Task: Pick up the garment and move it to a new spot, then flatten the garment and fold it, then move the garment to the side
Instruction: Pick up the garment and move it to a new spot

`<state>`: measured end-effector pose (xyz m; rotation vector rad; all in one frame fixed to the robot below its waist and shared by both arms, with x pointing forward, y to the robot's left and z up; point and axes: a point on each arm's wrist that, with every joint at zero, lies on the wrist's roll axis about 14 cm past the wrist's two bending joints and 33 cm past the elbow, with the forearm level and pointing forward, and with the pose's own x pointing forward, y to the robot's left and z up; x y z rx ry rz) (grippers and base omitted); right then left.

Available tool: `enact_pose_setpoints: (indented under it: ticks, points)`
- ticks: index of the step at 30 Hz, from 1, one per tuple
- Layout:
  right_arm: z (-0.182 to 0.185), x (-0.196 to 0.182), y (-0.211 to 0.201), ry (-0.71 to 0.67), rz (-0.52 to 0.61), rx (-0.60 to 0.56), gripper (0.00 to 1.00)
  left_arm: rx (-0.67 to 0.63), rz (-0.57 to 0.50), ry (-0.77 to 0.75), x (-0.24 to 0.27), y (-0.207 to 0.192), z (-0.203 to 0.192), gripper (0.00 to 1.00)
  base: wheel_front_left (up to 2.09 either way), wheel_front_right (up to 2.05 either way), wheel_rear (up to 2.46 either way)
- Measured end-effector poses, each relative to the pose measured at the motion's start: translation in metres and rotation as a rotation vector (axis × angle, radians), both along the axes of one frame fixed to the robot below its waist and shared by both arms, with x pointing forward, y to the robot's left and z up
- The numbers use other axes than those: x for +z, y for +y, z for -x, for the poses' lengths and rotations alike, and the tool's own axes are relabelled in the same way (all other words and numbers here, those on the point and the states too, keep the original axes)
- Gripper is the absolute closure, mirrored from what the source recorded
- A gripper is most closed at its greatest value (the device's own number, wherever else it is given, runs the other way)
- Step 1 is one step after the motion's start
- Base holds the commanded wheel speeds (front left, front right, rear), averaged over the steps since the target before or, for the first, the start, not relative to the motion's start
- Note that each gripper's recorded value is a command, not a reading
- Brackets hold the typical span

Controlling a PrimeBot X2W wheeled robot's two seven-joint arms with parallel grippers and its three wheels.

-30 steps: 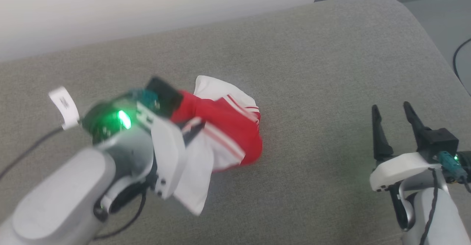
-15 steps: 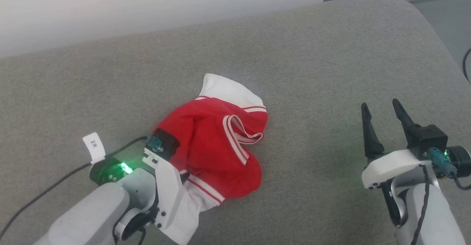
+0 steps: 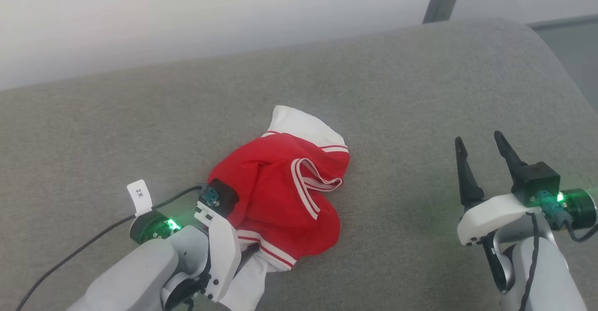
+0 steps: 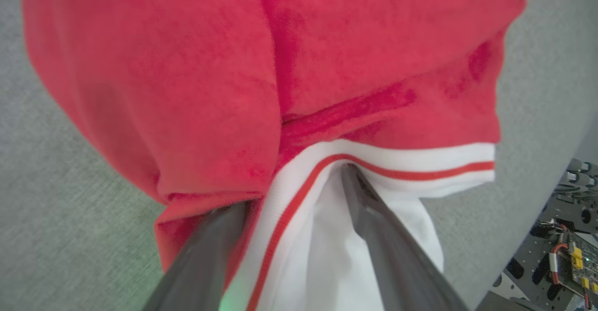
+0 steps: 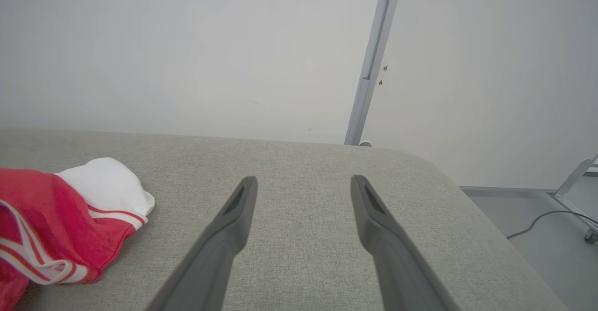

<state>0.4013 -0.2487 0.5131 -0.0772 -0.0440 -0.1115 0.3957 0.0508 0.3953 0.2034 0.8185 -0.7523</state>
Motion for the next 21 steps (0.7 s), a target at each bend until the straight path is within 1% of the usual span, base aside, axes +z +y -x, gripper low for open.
enact_pose_setpoints:
  ticks: [5, 9, 15, 21]
  points:
    - [0.002, 0.008, 0.008, -0.017, -0.001, 0.022, 0.00, 0.014, 0.017, -0.050, 0.015, 0.005, 0.001, 0.00, 0.00, 0.00, 0.00]
    - [0.005, 0.013, 0.013, -0.028, 0.002, 0.039, 0.00, 0.046, 0.066, -0.126, 0.039, 0.011, -0.002, 0.00, 0.00, 0.00, 0.00]
    - [0.006, 0.022, 0.024, -0.048, 0.006, 0.073, 0.00, 0.193, 0.159, -0.286, 0.082, 0.049, -0.014, 0.00, 0.00, 0.00, 0.00]
    - [0.005, 0.026, 0.035, -0.059, 0.007, 0.108, 0.00, 0.352, 0.239, -0.497, 0.125, 0.100, -0.020, 0.00, 0.00, 0.00, 0.00]
